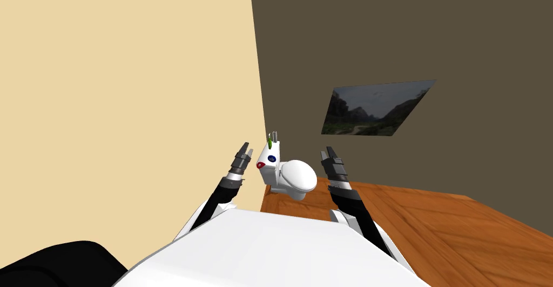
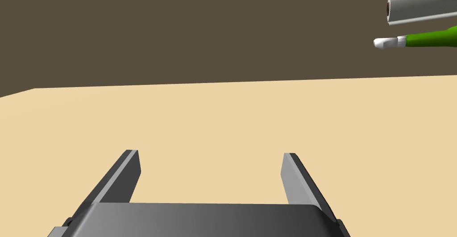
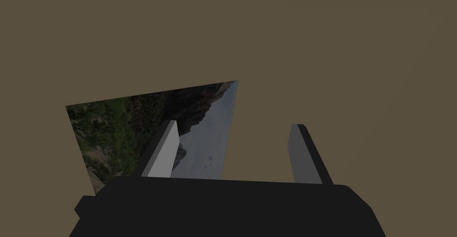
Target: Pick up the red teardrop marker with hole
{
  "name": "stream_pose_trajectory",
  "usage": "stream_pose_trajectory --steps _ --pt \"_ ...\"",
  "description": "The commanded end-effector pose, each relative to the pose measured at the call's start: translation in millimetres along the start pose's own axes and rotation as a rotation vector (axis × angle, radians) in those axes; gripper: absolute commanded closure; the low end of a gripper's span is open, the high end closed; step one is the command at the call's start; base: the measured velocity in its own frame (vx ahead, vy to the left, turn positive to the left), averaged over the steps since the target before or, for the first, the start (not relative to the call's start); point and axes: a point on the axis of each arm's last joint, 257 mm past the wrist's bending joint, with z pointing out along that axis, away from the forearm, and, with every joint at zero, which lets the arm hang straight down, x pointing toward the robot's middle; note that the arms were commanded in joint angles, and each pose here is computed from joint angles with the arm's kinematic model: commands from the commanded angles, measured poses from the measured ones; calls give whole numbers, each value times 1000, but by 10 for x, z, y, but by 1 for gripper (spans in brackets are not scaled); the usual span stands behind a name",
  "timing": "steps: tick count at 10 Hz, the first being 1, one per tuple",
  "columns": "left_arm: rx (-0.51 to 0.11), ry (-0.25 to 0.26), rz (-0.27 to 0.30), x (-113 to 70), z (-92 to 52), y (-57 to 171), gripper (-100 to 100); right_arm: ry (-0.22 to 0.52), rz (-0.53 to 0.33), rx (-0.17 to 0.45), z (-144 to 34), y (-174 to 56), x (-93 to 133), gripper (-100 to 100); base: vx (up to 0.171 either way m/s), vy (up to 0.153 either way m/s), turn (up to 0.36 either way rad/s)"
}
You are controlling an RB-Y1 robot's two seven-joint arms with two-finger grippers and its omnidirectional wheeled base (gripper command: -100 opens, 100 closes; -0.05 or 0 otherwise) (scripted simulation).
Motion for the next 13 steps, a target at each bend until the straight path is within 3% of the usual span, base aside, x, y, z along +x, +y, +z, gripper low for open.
stream_pose_trajectory --steps 1,13 --pt "-48 9 -24 40 -12 104 -100 0 0 0 0 0 0 0 -34 -13 17" --pt "-325 32 -122 239 -148 707 -100 0 0 0 0 0 0 0 -12 -5 7"
